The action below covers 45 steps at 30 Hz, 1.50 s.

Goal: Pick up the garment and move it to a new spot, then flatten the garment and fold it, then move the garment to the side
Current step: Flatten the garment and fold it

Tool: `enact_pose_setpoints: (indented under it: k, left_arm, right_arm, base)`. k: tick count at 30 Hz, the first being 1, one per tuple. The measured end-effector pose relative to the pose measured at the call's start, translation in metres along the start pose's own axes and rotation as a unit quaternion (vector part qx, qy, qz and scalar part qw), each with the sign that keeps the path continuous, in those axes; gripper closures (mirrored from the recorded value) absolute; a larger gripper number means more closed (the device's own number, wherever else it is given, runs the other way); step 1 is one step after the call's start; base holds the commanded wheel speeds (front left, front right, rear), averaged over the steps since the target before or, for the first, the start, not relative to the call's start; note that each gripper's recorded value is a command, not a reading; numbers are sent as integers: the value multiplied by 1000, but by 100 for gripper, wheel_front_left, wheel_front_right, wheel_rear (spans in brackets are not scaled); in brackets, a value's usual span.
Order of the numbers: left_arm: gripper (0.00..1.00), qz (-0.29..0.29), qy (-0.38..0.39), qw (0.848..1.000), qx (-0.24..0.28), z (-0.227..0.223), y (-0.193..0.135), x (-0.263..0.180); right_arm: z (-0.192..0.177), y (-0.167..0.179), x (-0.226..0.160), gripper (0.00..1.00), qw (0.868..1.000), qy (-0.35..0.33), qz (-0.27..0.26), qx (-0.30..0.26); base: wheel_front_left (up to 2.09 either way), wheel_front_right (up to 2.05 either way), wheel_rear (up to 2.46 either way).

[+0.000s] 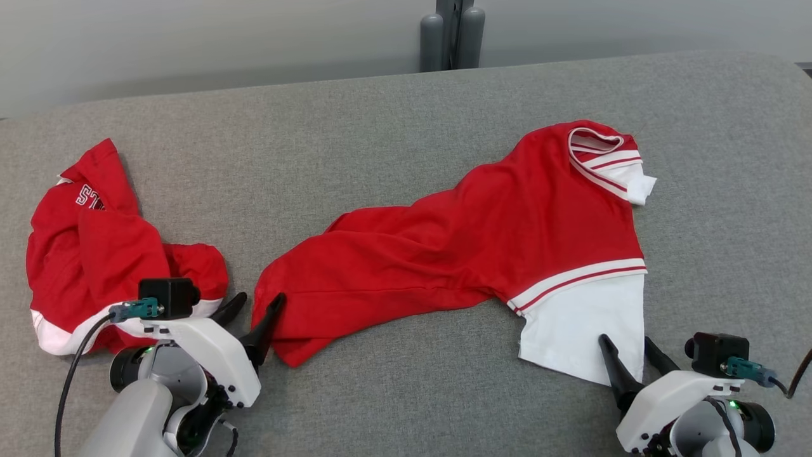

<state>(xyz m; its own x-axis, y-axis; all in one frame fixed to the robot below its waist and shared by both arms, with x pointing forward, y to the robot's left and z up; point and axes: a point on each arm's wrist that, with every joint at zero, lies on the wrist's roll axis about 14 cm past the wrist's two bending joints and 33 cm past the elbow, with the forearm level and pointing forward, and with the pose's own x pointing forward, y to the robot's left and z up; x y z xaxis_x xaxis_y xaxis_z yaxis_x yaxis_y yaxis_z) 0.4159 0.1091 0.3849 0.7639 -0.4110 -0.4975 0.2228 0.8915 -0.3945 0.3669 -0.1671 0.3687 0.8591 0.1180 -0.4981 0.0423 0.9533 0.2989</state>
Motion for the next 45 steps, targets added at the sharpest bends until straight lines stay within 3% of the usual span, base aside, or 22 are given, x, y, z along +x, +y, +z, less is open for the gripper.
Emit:
enact_pose_setpoints:
  k: [10, 11, 12, 13, 14, 15, 16, 17, 18, 32, 45]
  left_arm:
    - [0, -29, 21, 998, -47, -3, -10, 9]
    - [0, -31, 21, 998, -49, -3, -10, 9]
    - [0, -32, 20, 998, -50, -2, -10, 9]
    - [0, -33, 20, 998, -52, -1, -11, 9]
    - [0, -35, 19, 998, -52, -1, -11, 9]
    - [5, -37, 18, 998, -54, 0, -12, 9]
    - [47, -37, 19, 998, -56, -1, -12, 8]
    - [85, -38, 20, 998, -56, -1, -12, 8]
    - [100, -38, 20, 998, -56, -2, -11, 7]
    - [100, -59, -72, 994, -48, 35, -21, -10]
    - [100, -94, -157, 982, -50, 66, -41, -63]
  right_arm:
    - [-5, 8, 10, 0, 1000, 7, 13, 6]
    - [-5, 9, 11, 12, 1000, 7, 15, 6]
    - [-4, 11, 11, 38, 1000, 5, 18, 6]
    - [-4, 12, 12, 52, 1000, 5, 19, 6]
    - [-5, 13, 12, 56, 1000, 4, 21, 7]
    - [-5, 15, 13, 69, 1000, 5, 23, 7]
    - [-6, 17, 13, 92, 1000, 5, 26, 7]
    - [-6, 19, 14, 100, 1000, 5, 28, 8]
    - [-6, 21, 14, 100, 999, 6, 30, 8]
    - [24, 29, 7, 100, 997, -61, 42, 9]
    - [71, 23, -33, 100, 987, -152, 44, 12]
  base:
    - [0, 0, 0]
    - [0, 0, 0]
    - [0, 0, 0]
    - [0, 0, 0]
    - [0, 0, 0]
    - [0, 0, 0]
    - [0, 0, 0]
    - [0, 0, 0]
    - [0, 0, 0]
    - [0, 0, 0]
    - [0, 0, 0]
